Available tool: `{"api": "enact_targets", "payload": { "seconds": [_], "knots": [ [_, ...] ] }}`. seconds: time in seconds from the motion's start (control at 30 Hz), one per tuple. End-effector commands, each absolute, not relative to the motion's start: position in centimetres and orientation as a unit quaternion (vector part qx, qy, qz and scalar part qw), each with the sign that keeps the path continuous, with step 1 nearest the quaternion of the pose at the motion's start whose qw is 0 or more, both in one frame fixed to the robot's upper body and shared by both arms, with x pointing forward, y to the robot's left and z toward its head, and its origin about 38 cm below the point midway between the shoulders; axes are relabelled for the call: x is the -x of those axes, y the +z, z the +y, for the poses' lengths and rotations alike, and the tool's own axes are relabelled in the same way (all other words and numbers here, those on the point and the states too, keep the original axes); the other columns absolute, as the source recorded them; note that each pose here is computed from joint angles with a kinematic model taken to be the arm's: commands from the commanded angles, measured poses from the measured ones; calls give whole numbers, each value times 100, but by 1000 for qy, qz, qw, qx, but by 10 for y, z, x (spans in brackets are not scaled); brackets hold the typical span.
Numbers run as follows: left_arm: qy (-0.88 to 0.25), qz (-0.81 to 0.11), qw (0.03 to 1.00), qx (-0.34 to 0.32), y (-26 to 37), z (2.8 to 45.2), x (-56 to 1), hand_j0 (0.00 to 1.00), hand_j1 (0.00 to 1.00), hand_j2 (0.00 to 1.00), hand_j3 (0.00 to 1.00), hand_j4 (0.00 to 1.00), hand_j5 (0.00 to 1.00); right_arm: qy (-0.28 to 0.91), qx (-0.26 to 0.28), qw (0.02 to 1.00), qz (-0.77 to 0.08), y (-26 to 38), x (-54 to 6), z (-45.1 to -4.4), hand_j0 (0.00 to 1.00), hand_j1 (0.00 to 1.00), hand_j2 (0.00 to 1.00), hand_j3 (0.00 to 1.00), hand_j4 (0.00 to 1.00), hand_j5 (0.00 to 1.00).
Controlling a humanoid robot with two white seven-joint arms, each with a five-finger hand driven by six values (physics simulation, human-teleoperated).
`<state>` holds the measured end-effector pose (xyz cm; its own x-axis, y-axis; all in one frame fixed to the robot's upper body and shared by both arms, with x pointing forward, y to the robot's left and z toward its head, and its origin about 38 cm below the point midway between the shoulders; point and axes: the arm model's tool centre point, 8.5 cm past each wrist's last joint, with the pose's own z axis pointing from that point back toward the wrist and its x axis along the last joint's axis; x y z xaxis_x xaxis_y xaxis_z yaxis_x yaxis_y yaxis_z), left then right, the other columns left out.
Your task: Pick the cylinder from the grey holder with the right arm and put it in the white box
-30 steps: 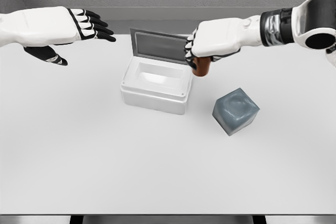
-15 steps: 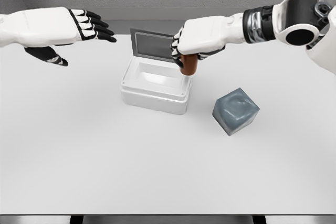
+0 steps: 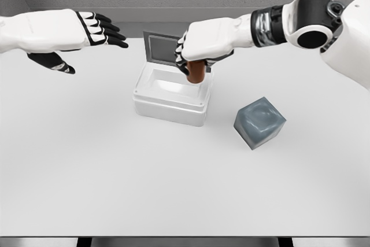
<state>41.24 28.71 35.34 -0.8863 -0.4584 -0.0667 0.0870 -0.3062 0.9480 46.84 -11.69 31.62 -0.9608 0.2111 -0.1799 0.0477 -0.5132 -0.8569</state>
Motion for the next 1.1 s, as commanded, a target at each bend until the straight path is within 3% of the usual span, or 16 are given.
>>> {"api": "enact_targets", "payload": {
  "seconds": [0.0,0.13,0.17,0.2,0.63,0.7,0.9,1.07],
  "knots": [
    [-791,-563,174,-162,352,287,-412,100,100,100,100,100,100,858,129,46,-494,317,-468,-113,45,45,45,45,45,45],
    [-793,-560,175,-162,351,288,-412,100,100,100,100,100,100,859,129,46,-494,317,-468,-112,49,49,49,49,49,49],
    [-794,-559,176,-162,351,288,-412,100,100,100,100,100,100,860,133,45,-491,316,-469,-113,78,78,78,78,78,78],
    [-795,-558,176,-159,348,287,-412,100,100,100,100,100,100,861,140,40,-487,317,-469,-112,100,100,100,100,100,100],
    [-797,-558,172,-157,349,285,-409,100,100,100,100,100,100,851,151,-6,-504,340,-443,-110,100,100,100,100,100,100],
    [-793,-564,155,-171,368,281,-409,100,100,100,100,100,100,843,169,-27,-510,359,-421,-132,100,100,100,100,100,100],
    [-788,-575,129,-179,391,257,-418,100,100,100,100,100,100,797,155,45,-582,390,-396,-209,100,100,100,100,100,100],
    [-774,-583,167,-180,389,250,-449,100,100,100,100,100,100,733,159,125,-650,396,-385,-274,100,100,100,100,100,100]
  ]
}}
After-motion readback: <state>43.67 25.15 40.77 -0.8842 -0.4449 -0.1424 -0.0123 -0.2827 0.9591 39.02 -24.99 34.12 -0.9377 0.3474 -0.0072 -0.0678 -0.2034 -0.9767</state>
